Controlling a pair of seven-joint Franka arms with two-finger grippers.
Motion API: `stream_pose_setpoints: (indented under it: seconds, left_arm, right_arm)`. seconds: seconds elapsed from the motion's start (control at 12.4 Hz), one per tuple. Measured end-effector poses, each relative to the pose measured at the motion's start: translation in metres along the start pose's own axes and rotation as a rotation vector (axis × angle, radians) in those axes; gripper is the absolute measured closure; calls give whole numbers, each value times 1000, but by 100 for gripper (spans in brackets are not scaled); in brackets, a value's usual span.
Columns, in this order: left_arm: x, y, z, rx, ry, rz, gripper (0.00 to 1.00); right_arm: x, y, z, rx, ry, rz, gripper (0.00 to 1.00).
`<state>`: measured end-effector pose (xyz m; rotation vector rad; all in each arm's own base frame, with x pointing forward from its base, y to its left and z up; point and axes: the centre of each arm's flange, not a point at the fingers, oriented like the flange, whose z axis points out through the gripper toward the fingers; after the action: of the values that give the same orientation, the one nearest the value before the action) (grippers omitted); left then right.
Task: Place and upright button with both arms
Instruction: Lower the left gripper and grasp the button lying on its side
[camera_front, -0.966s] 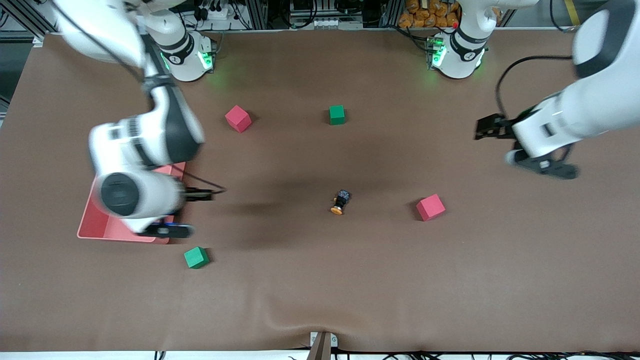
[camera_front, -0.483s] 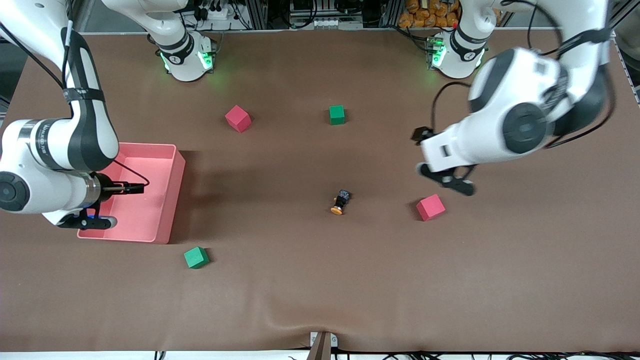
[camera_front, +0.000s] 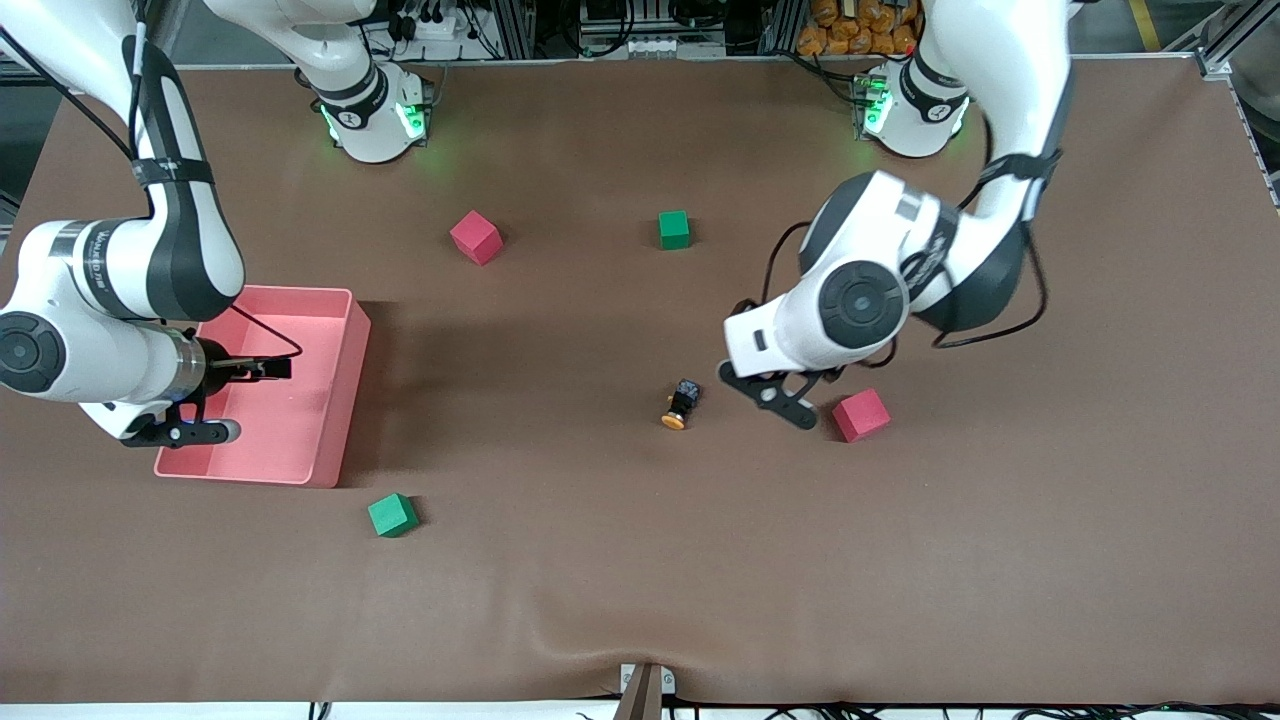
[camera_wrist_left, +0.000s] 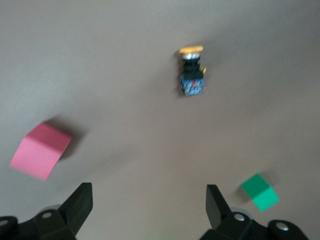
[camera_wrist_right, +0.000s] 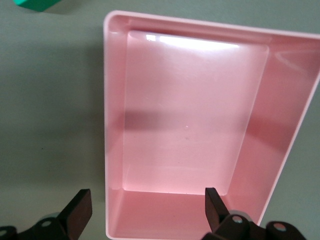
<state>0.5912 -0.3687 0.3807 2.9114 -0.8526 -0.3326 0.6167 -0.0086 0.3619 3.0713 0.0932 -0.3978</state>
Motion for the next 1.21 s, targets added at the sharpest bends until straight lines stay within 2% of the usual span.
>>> stream_pose_setpoints:
  seconds: [0.24, 0.48, 0.72, 0.97, 1.21]
  left_arm:
    - [28, 19, 51, 8, 44, 31, 0]
    - [46, 59, 96, 18, 47, 76, 0]
    - [55, 85, 117, 42, 75, 75, 0]
    - [62, 87, 127, 59, 118, 78, 0]
    - [66, 88, 148, 88, 120, 95, 0]
  right_arm:
    - [-2, 10, -1, 4, 1, -21, 0]
    - [-5, 35, 4, 14, -5, -48, 0]
    - [-5, 27, 6, 14, -10, -64, 0]
    - [-4, 19, 6, 12, -10, -78, 0]
    - [-4, 14, 6, 11, -10, -85, 0]
